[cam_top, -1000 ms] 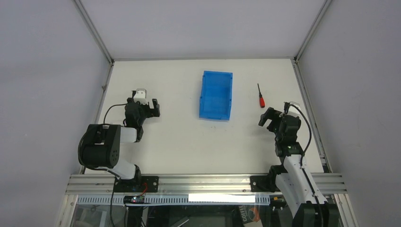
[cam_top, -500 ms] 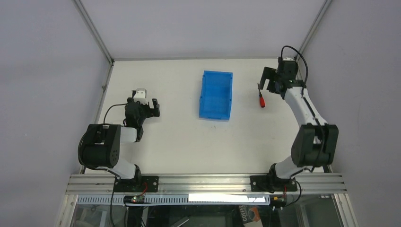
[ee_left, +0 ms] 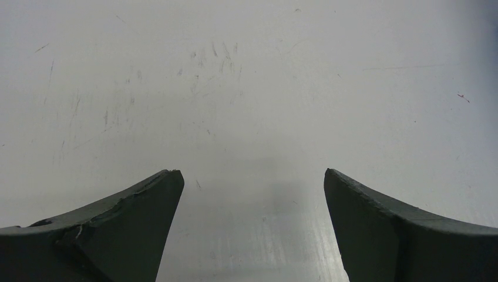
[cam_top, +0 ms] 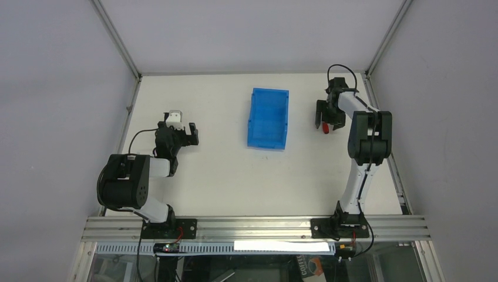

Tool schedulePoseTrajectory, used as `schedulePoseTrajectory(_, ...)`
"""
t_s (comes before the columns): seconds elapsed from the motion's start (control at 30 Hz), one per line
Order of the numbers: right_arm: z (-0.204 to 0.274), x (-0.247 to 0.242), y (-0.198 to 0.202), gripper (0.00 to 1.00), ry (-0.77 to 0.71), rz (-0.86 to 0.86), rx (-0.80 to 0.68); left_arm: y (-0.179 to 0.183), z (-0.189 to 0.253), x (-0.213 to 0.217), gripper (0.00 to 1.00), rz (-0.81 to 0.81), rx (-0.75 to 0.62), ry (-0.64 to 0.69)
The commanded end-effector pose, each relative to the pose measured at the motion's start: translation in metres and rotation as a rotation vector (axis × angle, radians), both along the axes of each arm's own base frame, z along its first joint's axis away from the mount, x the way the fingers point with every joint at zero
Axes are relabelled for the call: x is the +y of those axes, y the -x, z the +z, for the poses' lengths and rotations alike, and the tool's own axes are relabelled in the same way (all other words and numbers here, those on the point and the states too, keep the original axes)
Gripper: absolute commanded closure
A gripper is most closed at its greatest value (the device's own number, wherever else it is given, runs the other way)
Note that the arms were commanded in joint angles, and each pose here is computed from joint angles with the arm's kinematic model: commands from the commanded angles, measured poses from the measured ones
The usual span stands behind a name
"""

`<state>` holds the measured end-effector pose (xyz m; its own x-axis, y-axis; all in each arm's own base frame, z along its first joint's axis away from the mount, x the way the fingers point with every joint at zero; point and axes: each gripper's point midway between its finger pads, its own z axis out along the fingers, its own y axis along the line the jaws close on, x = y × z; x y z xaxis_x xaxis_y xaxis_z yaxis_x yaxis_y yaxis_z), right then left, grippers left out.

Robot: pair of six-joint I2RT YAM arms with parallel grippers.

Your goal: Put the screwdriver in the bin

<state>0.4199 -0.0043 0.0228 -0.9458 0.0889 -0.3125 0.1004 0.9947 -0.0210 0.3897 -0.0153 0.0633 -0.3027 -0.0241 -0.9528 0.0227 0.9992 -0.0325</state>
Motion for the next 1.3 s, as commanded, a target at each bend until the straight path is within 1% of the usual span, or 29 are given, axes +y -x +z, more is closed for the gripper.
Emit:
schedulePoseTrajectory(0.0,0.001,-0.002,-0.005,0.4,0.013,0.025,0.006,-0.004,0.015,-0.002,0.01,-0.009,-0.051,0.027)
schedulePoseTrajectory(0.03,0.0,-0.001,-0.005,0.57,0.011,0.024,0.009,-0.004,0.015,-0.002,0.01,-0.008,-0.051,0.027)
schedulePoseTrajectory(0.07,0.0,-0.002,-0.005,0.69,0.014,0.021,0.006,-0.004,0.015,-0.002,0.01,-0.007,-0.051,0.026)
schedulePoseTrajectory(0.13,0.005,-0.003,-0.007,0.87,0.018,0.018,-0.008,-0.004,0.015,-0.002,0.01,-0.007,-0.051,0.026)
schedulePoseTrajectory(0.17,0.009,-0.003,-0.008,0.92,0.018,0.015,-0.016,-0.004,0.015,-0.002,0.01,-0.008,-0.052,0.026)
schedulePoseTrajectory(0.27,0.028,-0.004,-0.012,1.0,0.025,0.002,-0.058,-0.004,0.015,-0.002,0.01,-0.007,-0.052,0.025)
schedulePoseTrajectory(0.47,0.08,-0.005,-0.014,1.0,0.03,-0.009,-0.122,-0.004,0.015,-0.002,0.01,-0.008,-0.051,0.026)
schedulePoseTrajectory(0.6,0.11,0.002,-0.004,1.0,-0.014,-0.036,-0.143,-0.004,0.015,-0.002,0.01,-0.007,-0.051,0.026)
schedulePoseTrajectory(0.77,0.156,0.027,0.006,0.98,-0.061,-0.047,-0.218,-0.004,0.016,-0.002,0.01,-0.008,-0.053,0.026)
schedulePoseTrajectory(0.93,0.204,0.068,0.01,0.97,-0.116,-0.019,-0.321,-0.004,0.015,-0.002,0.01,-0.008,-0.051,0.026)
schedulePoseTrajectory(1.0,0.22,0.092,0.012,0.96,-0.145,0.016,-0.362,-0.004,0.015,-0.002,0.01,-0.008,-0.051,0.027)
schedulePoseTrajectory(1.1,0.234,0.132,0.016,0.94,-0.21,0.087,-0.397,-0.004,0.015,-0.002,0.01,-0.007,-0.051,0.027)
schedulePoseTrajectory(1.2,0.241,0.185,0.022,0.93,-0.321,0.19,-0.417,-0.004,0.015,-0.002,0.01,-0.007,-0.052,0.027)
schedulePoseTrajectory(1.27,0.239,0.216,0.024,0.93,-0.364,0.244,-0.423,-0.004,0.015,-0.002,0.01,-0.008,-0.051,0.026)
